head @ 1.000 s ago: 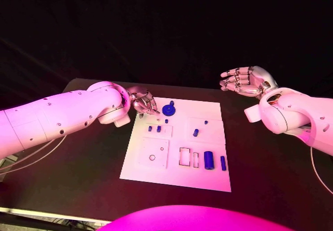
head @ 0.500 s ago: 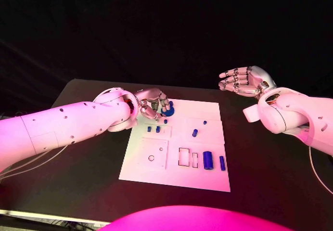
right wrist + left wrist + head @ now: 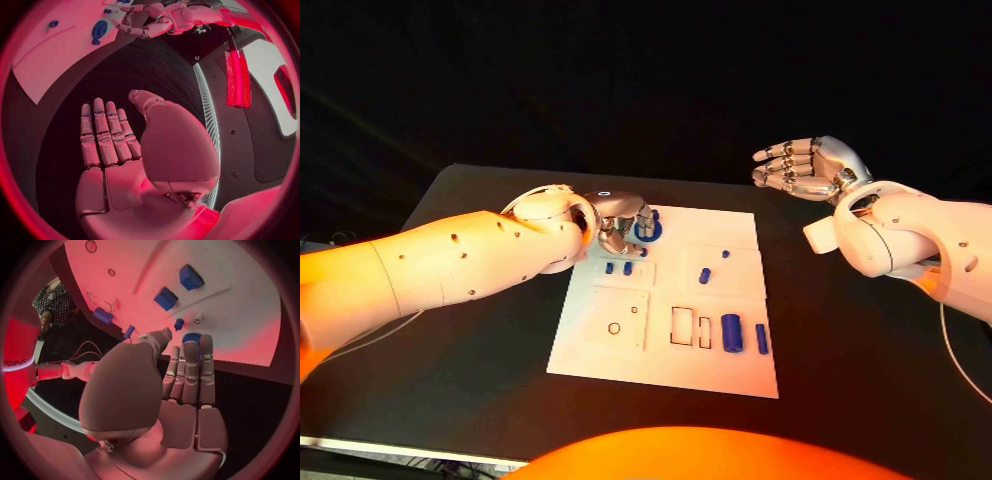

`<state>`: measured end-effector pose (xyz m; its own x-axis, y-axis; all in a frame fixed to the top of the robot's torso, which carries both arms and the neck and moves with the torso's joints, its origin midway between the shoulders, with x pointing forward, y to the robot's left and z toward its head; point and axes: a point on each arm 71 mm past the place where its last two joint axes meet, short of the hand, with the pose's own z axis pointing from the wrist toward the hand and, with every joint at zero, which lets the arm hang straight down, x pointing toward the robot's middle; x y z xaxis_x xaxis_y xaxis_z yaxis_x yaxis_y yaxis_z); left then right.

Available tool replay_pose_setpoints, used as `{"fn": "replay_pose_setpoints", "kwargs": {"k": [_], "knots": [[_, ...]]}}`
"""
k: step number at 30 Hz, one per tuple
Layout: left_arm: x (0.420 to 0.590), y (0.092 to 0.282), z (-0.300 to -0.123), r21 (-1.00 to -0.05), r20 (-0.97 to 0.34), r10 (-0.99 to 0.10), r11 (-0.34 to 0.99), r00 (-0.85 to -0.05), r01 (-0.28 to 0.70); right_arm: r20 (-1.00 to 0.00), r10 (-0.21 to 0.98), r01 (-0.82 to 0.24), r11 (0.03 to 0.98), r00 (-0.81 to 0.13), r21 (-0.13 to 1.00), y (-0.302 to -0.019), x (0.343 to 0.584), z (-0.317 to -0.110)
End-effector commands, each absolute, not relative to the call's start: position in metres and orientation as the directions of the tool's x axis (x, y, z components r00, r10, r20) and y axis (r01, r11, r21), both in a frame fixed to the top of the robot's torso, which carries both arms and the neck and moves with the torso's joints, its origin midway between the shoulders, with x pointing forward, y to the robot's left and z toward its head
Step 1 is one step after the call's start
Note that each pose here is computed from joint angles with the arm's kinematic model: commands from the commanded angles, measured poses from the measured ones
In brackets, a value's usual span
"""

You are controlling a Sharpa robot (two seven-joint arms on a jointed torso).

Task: Assemble the parts on the task board

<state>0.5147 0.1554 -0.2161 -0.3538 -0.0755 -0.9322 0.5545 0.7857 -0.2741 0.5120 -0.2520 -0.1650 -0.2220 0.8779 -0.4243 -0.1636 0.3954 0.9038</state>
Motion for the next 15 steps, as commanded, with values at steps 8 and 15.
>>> {"fn": "replay_pose_setpoints", "kwargs": {"k": [8,15], "knots": [[0.518,0.149,-0.225,-0.21,-0.918,0.04,0.795,-0.395,0.568,-0.429,0.871,-0.189,0.392,-0.24,0.9,-0.248,0.511,-0.164],[0.52,0.144,-0.227,-0.216,-0.916,0.042,0.785,-0.399,0.58,-0.429,0.871,-0.191,0.391,-0.242,0.901,-0.247,0.511,-0.164]]}}
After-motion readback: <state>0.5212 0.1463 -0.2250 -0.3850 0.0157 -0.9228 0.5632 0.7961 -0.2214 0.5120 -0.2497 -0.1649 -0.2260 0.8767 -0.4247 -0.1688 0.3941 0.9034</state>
